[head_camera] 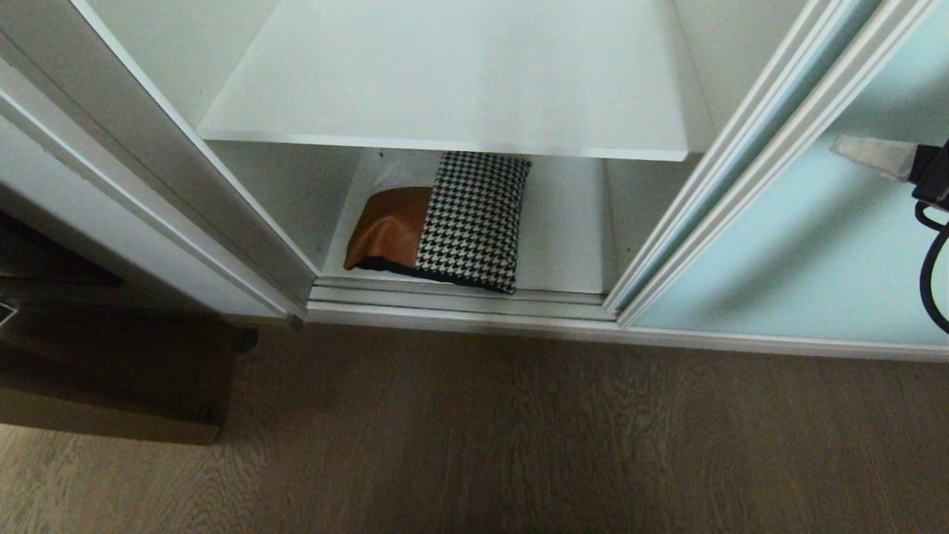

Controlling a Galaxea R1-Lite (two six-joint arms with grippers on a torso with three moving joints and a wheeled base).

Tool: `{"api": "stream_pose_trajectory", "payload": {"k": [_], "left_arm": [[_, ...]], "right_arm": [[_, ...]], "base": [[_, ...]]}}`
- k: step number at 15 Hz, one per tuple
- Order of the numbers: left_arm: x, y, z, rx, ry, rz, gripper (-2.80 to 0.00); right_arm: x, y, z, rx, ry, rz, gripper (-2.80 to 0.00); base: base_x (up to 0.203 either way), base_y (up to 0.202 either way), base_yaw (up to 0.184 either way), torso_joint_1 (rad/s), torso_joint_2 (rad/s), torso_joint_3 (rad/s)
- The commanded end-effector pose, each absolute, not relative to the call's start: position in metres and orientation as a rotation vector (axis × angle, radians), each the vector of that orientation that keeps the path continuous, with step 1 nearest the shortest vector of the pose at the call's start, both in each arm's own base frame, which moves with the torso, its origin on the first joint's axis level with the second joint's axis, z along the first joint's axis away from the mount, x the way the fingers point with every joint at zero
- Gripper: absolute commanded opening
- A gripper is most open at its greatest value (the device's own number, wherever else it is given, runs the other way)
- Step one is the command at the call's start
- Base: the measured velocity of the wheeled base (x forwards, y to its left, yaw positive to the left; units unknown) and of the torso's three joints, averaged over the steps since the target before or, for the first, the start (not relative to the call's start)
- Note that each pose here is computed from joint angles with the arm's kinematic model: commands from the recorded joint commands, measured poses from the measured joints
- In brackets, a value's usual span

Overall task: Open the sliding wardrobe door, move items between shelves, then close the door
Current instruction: Close the door

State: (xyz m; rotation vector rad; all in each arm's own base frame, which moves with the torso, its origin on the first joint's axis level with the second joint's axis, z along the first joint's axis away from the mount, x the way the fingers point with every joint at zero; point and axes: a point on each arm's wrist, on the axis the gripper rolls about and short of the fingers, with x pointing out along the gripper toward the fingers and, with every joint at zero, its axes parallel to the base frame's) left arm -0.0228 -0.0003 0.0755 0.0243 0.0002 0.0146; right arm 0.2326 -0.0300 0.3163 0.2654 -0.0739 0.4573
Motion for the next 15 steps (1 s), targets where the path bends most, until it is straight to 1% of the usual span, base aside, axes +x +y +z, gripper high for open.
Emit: {"api": "stream_pose_trajectory", "payload": {"k": [1, 10, 15], "left_arm": [[-0.023, 0.000, 0.075, 0.025, 0.003, 0.015, -2.80], [-0.023, 0.000, 0.075, 0.025, 0.003, 0.015, -2.80], [-0.023, 0.000, 0.075, 0.025, 0.003, 0.015, -2.80]], "right_arm": [[0.242, -0.032, 0.313, 0.270, -0.069, 0.458, -2.80], [0.259, -0.034, 0.309, 0.273, -0.058, 0.458, -2.80], [0.265, -0.025, 0.304, 0.279, -0.037, 0.491, -2.80]], "base": [[0.000, 0.000, 0.000, 0.000, 0.00, 0.000], [0.000, 0.000, 0.000, 0.000, 0.00, 0.000], [0.000, 0.000, 0.000, 0.000, 0.00, 0.000]]}}
